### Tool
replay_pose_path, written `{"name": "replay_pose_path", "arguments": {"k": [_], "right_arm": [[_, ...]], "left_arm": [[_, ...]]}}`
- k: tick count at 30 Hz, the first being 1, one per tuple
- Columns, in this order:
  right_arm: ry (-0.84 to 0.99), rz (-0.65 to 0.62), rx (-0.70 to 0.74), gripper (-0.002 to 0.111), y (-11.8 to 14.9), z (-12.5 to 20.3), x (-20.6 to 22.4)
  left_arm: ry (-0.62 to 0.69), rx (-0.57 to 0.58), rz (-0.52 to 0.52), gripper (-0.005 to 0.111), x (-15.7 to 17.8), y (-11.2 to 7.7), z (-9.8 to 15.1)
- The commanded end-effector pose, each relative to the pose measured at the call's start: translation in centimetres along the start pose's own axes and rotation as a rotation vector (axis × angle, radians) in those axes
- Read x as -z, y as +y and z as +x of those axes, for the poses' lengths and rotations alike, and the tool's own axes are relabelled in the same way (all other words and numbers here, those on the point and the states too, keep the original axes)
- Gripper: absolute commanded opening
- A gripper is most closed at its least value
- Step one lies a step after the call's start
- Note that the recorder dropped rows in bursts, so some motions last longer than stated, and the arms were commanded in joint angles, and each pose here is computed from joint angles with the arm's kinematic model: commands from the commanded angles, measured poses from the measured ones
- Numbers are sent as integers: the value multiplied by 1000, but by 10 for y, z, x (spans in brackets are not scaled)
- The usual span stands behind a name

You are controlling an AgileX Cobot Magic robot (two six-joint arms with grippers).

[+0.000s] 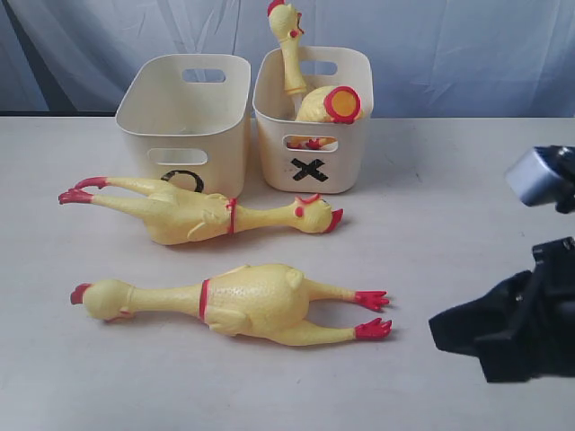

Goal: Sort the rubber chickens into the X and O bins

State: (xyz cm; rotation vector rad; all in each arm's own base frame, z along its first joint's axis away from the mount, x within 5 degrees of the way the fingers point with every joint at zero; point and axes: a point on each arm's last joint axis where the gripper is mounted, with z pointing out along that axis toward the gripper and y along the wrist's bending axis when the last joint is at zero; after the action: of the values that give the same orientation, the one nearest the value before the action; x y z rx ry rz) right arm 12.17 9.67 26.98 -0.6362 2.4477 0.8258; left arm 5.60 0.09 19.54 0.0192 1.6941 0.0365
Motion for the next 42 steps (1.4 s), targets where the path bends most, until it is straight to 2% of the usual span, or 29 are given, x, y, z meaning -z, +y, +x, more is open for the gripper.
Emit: {"name": "replay_pose_path", "arguments": {"k": [1,5,8,12,14,15,23,26,28,32,36,42], "right_arm": [[-31,-21,46,-1,6,22,10],[-63,-38,84,-1,11,36,15],[-109,-62,123,-1,16,37,21],[-127,-66,141,-1,18,39,25],[-124,-68,148,-1,19,39,25],[-124,-68,148,-1,19,39,25],[-119,-71,150,-1,19,39,24],[-119,-72,153,-1,19,39,25],[-118,-73,153,-1,19,40,24],[-119,-74,152,-1,19,39,25],[-120,-75,155,-1,19,39,25],[-127,-71,154,-1,19,39,25]], "left_arm": [[-8,-1,-1,0,0,0,1],[-24,-10,-3,0,0,0,-1],[-116,88,11,0,1,-1,-9],[-265,110,6,0,3,1,-22],[-381,313,18,0,7,4,-32],[-450,453,28,0,9,6,-37],[-500,691,77,0,11,8,-41],[-468,713,91,0,10,7,-39],[-398,705,92,0,8,5,-35],[-290,622,85,0,10,1,-42],[-328,580,92,0,17,2,-61],[-355,555,94,9,20,3,-92]]}}
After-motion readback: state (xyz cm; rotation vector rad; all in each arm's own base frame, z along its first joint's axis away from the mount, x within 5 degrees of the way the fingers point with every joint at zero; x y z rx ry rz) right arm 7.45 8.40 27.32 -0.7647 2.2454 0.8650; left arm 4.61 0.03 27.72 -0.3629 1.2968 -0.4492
